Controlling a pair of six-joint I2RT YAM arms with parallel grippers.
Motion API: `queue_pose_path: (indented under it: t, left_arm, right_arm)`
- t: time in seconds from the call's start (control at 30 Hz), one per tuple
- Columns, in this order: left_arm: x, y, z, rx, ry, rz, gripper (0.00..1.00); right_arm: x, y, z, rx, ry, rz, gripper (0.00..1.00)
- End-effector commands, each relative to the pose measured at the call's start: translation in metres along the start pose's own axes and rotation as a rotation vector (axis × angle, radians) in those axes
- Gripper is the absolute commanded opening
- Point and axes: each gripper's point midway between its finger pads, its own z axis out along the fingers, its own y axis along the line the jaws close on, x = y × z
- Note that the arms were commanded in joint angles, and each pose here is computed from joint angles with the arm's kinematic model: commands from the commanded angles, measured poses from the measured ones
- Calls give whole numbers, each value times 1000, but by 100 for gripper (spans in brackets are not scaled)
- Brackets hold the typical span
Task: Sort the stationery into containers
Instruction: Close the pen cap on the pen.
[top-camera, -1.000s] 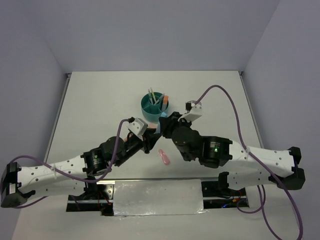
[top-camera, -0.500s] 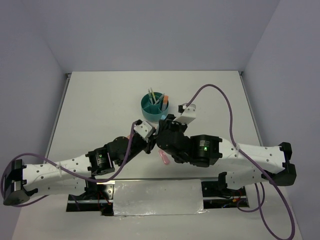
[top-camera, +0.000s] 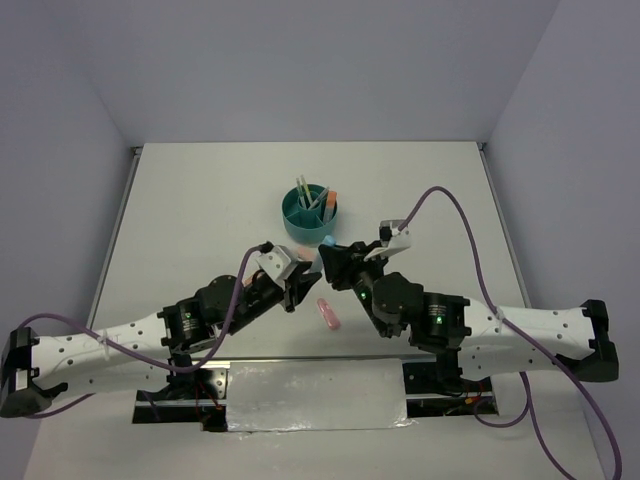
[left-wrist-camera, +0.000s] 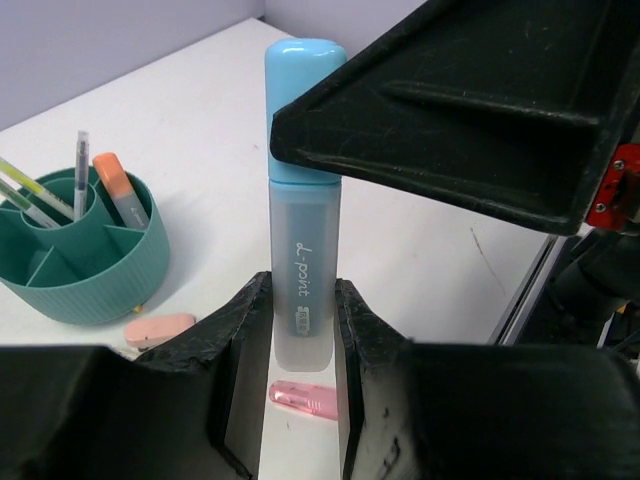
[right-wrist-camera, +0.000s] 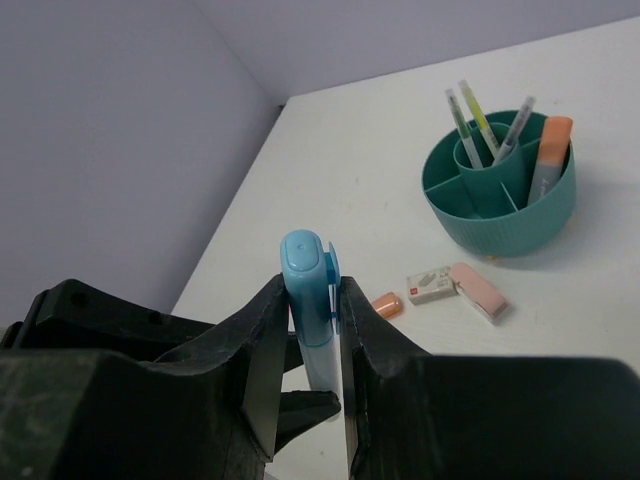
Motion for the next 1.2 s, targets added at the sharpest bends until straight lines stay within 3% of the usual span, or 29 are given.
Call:
queue_pose_path:
  t: [0.0, 0.23, 0.27, 0.53, 0.87, 0.97, 1.03, 1.17]
  left_arm:
    - [-97, -3, -9, 23, -327, -112, 0]
    - [-105, 3, -8, -15, -343, -71, 0]
    - [-107, 3, -9, -14, -347, -66, 0]
    - [-104, -4, -10, 31, -336, -38, 0]
    - [-95, -9, -11, 63, -344, -67, 0]
    - [-96, -11, -11, 75, -344, -68, 0]
    - [-95, -14, -10, 90, -338, -69, 0]
    - [-91, -21, -10, 123, -316, -82, 0]
  right_arm:
    - [24, 24, -5, -130, 79, -55, 0]
    - [47, 32, -7, -153, 181, -54, 7]
    - [48, 33, -9, -166, 186, -54, 12]
    - [24, 42, -13, -181, 166, -1, 35]
    - [10, 40, -17, -202, 124, -18, 50]
    - [10, 39, -15, -193, 118, -38, 45]
    - [6, 43, -15, -211, 102, -30, 27]
    - [1, 45, -16, -236, 74, -52, 11]
